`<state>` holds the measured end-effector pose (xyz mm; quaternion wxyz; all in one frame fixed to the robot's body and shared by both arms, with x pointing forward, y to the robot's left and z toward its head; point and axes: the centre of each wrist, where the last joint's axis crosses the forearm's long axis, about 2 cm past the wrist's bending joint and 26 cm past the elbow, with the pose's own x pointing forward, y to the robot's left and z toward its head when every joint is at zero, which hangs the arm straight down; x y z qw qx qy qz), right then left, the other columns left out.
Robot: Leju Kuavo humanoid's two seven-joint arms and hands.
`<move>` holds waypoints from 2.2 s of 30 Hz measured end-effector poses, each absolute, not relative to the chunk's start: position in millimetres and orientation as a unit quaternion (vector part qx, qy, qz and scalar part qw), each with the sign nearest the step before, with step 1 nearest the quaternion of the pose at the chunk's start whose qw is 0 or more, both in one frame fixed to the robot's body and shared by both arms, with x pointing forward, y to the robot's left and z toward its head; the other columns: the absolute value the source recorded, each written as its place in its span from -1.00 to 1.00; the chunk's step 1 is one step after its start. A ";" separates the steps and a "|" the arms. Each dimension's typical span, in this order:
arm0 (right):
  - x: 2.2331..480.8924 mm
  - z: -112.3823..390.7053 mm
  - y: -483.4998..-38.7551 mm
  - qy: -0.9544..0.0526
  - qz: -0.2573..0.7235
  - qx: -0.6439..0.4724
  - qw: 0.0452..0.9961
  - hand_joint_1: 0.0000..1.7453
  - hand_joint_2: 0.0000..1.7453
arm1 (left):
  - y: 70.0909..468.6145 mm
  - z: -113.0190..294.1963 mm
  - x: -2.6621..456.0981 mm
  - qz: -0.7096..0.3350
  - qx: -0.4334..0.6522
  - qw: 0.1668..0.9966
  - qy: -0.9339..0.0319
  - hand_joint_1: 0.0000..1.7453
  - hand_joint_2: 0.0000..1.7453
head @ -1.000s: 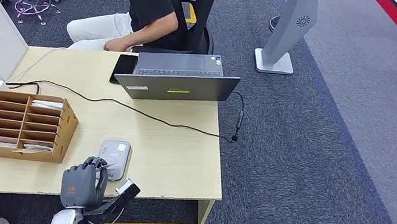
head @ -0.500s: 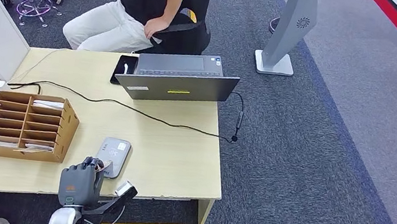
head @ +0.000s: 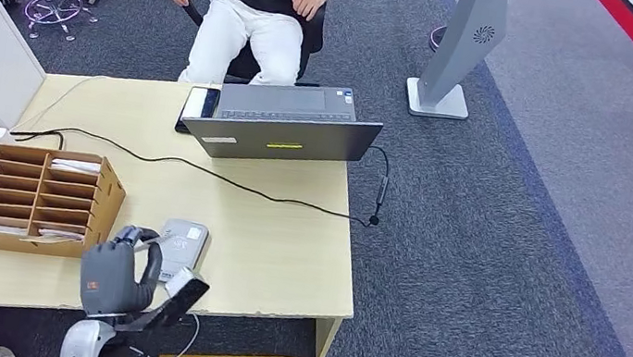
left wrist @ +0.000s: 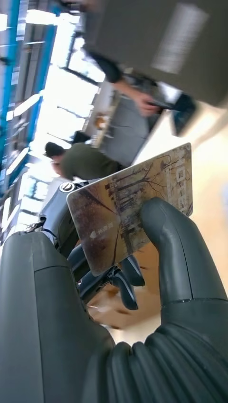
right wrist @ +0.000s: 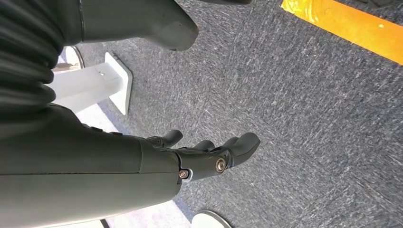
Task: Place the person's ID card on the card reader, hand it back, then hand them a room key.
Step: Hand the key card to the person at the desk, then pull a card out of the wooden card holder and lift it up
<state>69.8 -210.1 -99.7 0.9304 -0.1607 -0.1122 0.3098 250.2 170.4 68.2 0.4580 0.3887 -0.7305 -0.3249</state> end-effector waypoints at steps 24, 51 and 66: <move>77.9 -98.4 -209.0 -0.112 0.337 -0.155 0.922 -1.00 1.00 | 359.6 178.9 361.3 -0.316 0.688 0.305 -0.578 1.00 1.00; 82.4 -97.4 -208.5 -0.124 0.340 -0.157 0.919 -1.00 1.00 | 392.0 164.7 374.4 -0.313 0.697 0.345 -0.545 -1.00 1.00; 82.4 -97.3 -208.3 -0.124 0.331 -0.157 0.922 -1.00 1.00 | 320.2 168.9 365.2 -0.346 0.623 0.311 -0.629 -1.00 1.00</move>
